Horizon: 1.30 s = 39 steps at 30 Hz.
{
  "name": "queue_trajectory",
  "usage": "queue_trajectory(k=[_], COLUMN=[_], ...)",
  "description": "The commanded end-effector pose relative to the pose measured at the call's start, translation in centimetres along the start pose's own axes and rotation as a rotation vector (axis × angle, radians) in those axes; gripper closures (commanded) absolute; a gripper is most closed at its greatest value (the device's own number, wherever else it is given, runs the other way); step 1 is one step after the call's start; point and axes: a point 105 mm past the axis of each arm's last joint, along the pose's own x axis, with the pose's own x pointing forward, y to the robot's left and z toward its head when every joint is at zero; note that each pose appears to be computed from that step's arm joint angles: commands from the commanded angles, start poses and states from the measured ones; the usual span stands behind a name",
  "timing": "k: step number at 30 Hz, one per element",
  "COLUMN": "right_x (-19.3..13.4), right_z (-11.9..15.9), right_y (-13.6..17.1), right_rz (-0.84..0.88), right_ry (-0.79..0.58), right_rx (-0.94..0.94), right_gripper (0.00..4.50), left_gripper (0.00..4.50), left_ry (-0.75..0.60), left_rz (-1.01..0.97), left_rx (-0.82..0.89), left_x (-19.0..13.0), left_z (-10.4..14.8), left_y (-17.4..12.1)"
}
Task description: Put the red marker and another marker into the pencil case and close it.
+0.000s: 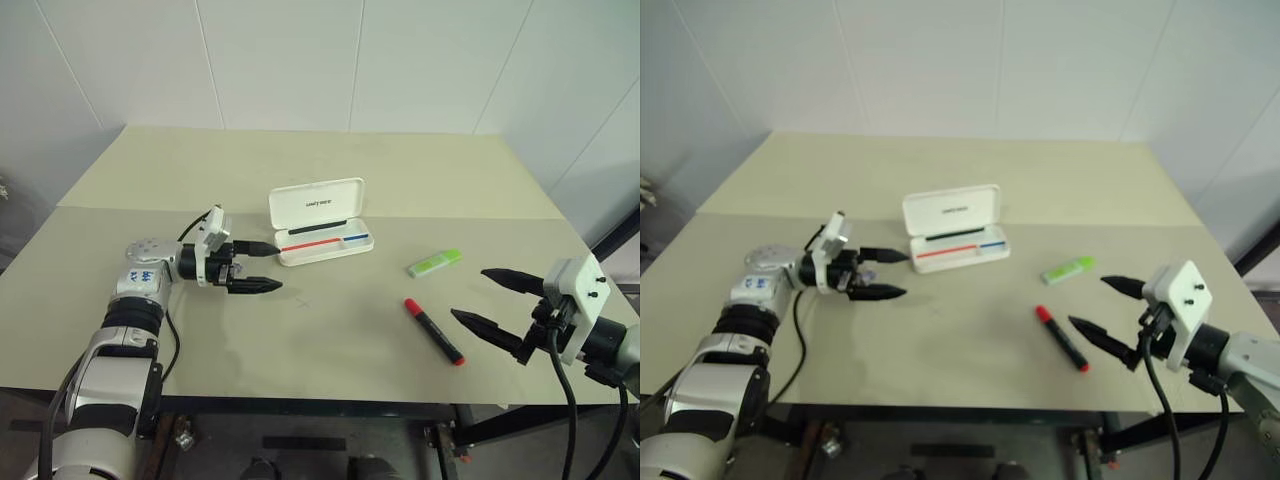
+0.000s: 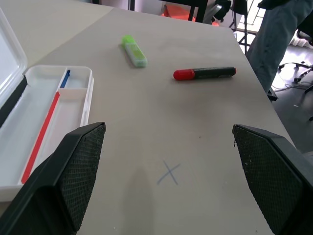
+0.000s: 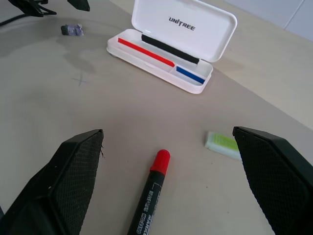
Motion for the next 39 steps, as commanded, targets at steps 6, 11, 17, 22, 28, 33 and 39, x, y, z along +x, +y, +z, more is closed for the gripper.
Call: queue_trajectory(k=[6,11,17,22,28,33,39], right_x=[0.6,1.5,2.0,1.3,0.6,0.2,0.1], right_z=[1.3,1.7,1.6,1.2,0.8,0.7,0.7], right_y=[0.9,1.1,0.5,1.1,1.7,1.9,1.7], right_rz=[-0.001,0.023,-0.004,-0.024,-0.051,-0.068,-0.076], right_ry=[-0.072,-0.087,-0.112,-0.112,-0.098,-0.09,-0.087], right_rx=[-0.015,-0.023,-0.023,-0.006,0.009,0.014,0.015], right_gripper=[0.0,0.0,0.0,0.0,0.0,0.0,0.0], left_gripper=[0.04,0.04,0.04,0.04,0.04,0.04,0.43], left_ry=[0.012,0.027,0.094,0.158,0.241,0.322,0.499], left_rz=[-0.017,0.019,0.104,0.171,0.19,0.285,0.402], left_rx=[0.041,0.066,0.012,0.002,0.023,0.033,0.125], left_x=[0.4,1.6,4.4,6.5,7.5,7.5,6.6], left_z=[1.3,1.3,0.0,-0.6,-1.3,-2.3,-4.1], left_y=[0.5,1.4,2.8,3.7,4.0,4.9,6.1])
